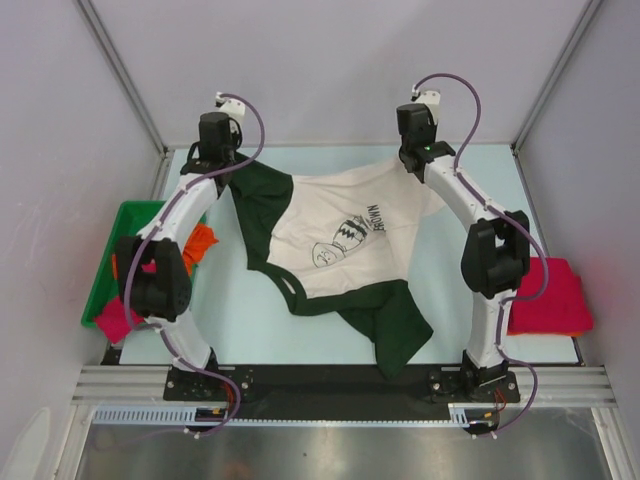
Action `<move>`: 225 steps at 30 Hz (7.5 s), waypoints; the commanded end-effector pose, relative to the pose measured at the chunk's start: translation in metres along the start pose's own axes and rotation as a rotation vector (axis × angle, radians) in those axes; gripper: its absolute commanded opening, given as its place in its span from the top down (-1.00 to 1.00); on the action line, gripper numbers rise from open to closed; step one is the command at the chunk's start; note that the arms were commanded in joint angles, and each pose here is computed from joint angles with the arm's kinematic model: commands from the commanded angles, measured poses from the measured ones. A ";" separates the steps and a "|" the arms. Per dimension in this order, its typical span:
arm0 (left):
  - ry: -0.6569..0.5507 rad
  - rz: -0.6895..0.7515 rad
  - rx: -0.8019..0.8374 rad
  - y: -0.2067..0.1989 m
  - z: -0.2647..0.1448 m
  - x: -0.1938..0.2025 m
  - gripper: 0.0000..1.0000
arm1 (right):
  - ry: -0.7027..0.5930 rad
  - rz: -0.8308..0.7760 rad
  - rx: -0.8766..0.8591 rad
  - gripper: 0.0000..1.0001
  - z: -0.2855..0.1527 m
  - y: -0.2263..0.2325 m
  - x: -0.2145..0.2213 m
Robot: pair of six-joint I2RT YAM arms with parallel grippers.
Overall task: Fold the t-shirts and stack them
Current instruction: Flatten out the tshirt
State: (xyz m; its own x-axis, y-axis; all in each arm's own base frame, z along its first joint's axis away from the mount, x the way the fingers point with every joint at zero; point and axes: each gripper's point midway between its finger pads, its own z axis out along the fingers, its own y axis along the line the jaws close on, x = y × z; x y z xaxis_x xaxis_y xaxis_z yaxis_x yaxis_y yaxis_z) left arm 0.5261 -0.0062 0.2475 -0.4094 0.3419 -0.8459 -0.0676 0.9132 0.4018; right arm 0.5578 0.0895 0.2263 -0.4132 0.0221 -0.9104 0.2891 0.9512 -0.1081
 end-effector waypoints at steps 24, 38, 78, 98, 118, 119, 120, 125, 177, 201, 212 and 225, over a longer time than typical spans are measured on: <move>-0.193 0.027 0.346 -0.048 -0.155 -0.048 -0.27 | -0.056 0.076 -0.109 -0.73 -0.111 -0.003 -0.040; 0.115 0.074 0.796 -0.142 -0.202 0.057 -0.13 | 0.249 0.045 -0.289 0.48 -0.233 0.037 0.147; 0.764 0.155 0.644 -0.192 -0.098 0.250 0.09 | 0.593 -0.179 -0.275 0.11 -0.192 0.123 0.325; 0.666 0.022 0.402 -0.134 0.055 0.165 0.10 | 0.550 -0.055 -0.312 0.13 -0.060 0.180 0.249; 0.297 -0.146 0.576 -0.118 -0.085 0.044 0.03 | 0.219 0.032 -0.346 -0.16 -0.141 0.128 0.084; 0.294 -0.120 0.607 -0.131 -0.100 0.045 0.03 | 0.217 0.021 -0.344 -0.16 -0.149 0.124 0.085; 0.298 -0.101 0.623 -0.134 -0.115 0.053 0.03 | 0.219 0.012 -0.336 -0.17 -0.161 0.114 0.086; 0.371 -0.048 0.730 -0.170 -0.154 0.094 0.05 | 0.251 -0.023 -0.380 -0.15 -0.210 0.106 0.119; 0.651 0.250 0.597 -0.274 -0.103 0.210 0.18 | 0.371 -0.002 -0.277 -0.10 -0.264 0.054 0.211; 0.673 0.048 0.318 -0.112 -0.025 0.184 0.20 | 0.375 0.015 -0.324 -0.11 -0.253 0.061 0.210; 0.438 -0.148 0.625 -0.131 -0.151 0.132 0.08 | 0.379 0.006 -0.333 -0.11 -0.250 0.062 0.215; 0.670 0.048 0.656 -0.153 -0.186 0.238 0.13 | 0.395 0.003 -0.336 -0.10 -0.243 0.085 0.219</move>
State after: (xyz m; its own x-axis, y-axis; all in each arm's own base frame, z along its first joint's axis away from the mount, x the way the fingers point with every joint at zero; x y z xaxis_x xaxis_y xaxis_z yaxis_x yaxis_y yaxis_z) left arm 0.2774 -0.1138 0.0625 -0.8429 0.3501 -0.4085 0.4032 0.9138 -0.0489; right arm 0.2705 0.2344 0.1005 -0.7538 0.0368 -0.6561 0.0180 0.9992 0.0354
